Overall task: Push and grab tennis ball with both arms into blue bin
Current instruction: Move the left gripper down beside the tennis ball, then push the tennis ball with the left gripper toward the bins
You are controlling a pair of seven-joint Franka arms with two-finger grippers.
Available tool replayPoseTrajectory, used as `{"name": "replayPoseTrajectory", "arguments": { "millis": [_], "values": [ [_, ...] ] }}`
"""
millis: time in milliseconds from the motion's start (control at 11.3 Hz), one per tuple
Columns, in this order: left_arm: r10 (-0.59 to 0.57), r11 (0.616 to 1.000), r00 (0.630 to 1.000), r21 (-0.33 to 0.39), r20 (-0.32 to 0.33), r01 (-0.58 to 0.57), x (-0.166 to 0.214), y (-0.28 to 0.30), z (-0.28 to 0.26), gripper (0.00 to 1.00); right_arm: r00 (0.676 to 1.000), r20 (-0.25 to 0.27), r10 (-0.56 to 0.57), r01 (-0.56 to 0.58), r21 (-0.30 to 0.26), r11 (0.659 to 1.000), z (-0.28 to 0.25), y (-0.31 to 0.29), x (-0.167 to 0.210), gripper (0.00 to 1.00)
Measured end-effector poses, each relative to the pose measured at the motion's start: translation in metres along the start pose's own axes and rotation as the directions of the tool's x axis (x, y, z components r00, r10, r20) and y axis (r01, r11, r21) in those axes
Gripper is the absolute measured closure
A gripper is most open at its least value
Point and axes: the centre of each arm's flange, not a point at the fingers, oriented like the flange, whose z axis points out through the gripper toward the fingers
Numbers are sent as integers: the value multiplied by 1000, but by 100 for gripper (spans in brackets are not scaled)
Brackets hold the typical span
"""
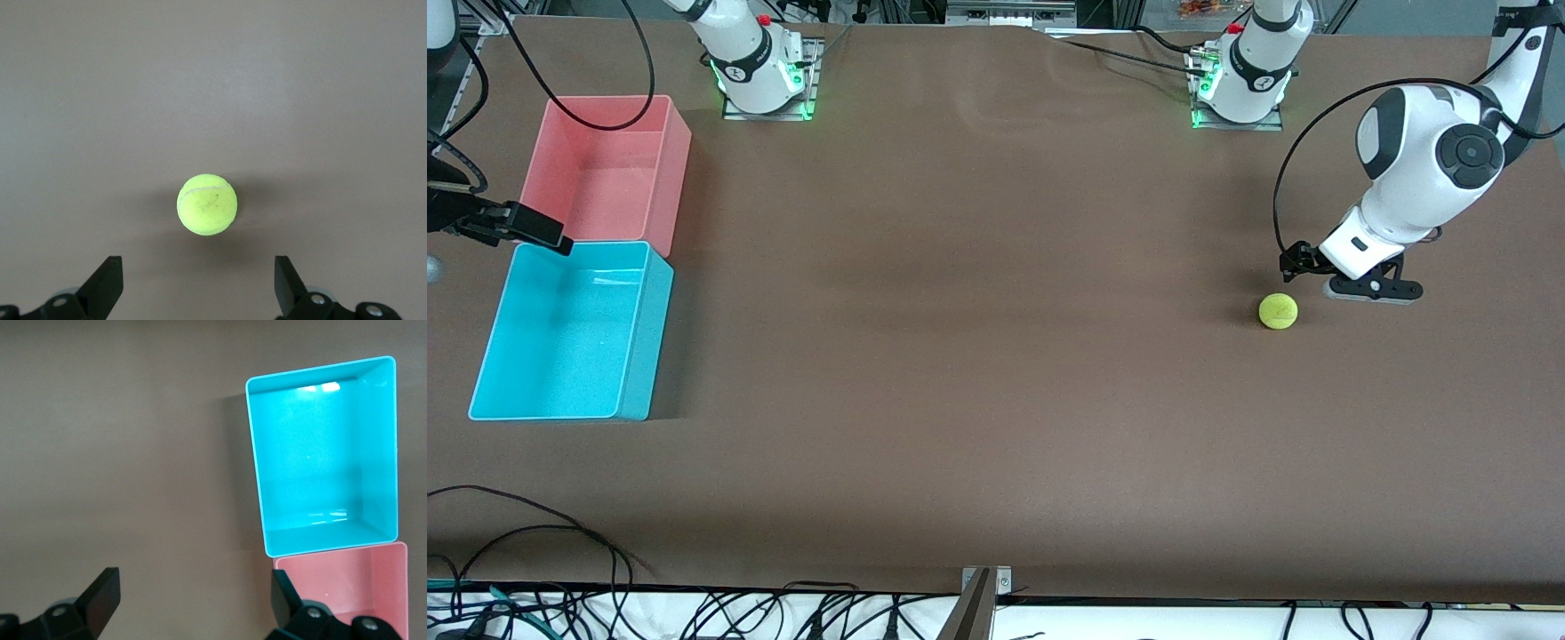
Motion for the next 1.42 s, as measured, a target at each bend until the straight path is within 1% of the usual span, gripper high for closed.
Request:
{"name": "replayPoseTrajectory", "arguments": {
  "millis": [89,266,355,444,621,710,799,888,976,1154,1420],
  "values": [
    [92,996,996,0,-4,-92,-1,-2,5,4,1000,1,0,0,0,1000,1,0,0,0],
    [241,971,971,-2,3,-241,-5,-4,10,13,1000,4,0,0,-1,1000,2,0,1,0],
    [316,949,949,-5,9,-316,-7,-5,12,30,1000,5,1,-1,-1,1000,3,0,1,0],
    [419,908,908,-7,13,-419,-8,-6,15,43,1000,6,2,-2,-1,1000,3,0,1,0],
    [600,800,800,-13,17,-599,-10,-14,18,56,1000,7,2,-2,-1,1000,3,0,1,0],
    [669,743,743,-16,17,-669,-11,-19,20,68,1000,7,2,-1,-1,1000,3,0,1,0],
    [735,679,678,-18,17,-734,-11,-22,20,80,1000,7,2,-2,-1,1000,3,0,1,0],
    [793,609,609,-14,26,-793,-12,-24,21,95,1000,7,2,-2,-1,1000,3,0,1,0],
    [832,555,554,-12,34,-832,-12,-24,21,99,1000,8,2,-2,-1,1000,3,0,1,0],
    [889,458,457,-15,44,-889,-12,-24,23,99,1000,8,2,-2,-1,1000,3,0,1,0],
    [944,327,325,-41,51,-944,-14,-28,33,99,1000,8,3,-3,-1,1000,3,1,1,0]
  ]
}}
